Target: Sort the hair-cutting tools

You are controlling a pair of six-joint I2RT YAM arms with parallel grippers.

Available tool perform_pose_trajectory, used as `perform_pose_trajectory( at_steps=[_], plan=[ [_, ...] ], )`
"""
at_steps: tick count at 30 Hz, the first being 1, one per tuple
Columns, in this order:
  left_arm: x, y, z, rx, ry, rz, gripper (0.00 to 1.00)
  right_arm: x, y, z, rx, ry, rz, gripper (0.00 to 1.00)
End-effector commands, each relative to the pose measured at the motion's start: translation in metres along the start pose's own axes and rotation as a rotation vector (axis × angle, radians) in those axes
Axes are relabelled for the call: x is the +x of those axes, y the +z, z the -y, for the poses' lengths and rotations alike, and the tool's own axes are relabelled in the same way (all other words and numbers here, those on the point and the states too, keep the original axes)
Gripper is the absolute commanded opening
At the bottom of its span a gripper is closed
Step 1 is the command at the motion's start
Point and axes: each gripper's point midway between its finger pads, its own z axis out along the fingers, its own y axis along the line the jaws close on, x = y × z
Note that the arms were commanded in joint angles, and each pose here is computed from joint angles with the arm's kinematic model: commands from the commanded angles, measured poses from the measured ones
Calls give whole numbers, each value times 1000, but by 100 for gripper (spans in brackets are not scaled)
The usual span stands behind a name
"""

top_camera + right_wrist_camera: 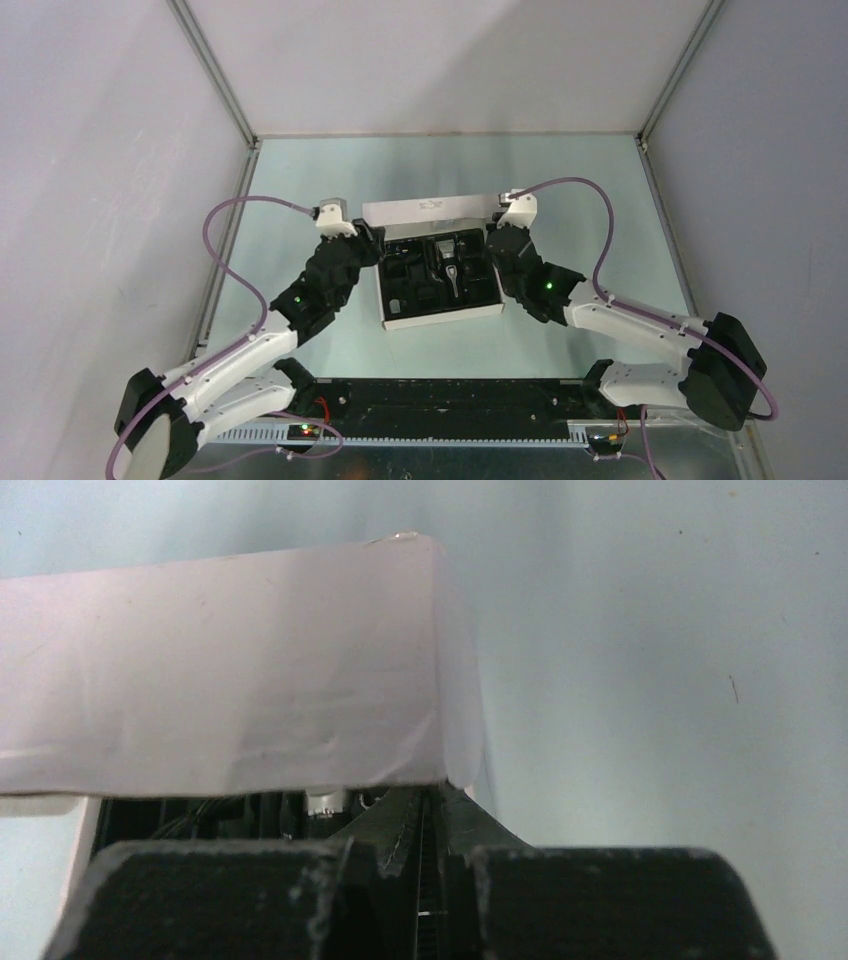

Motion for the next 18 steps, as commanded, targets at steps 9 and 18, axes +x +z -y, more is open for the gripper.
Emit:
perform_pose_trajectory(
  at_steps=[9,18],
  plan=[
    [14,-23,12,73,-131,-31,55,13,-19,4,-8,31,-35,10],
    [2,-25,30,111,-161,-41,55,2,-23,2,-29,48,-10,13]
  ],
)
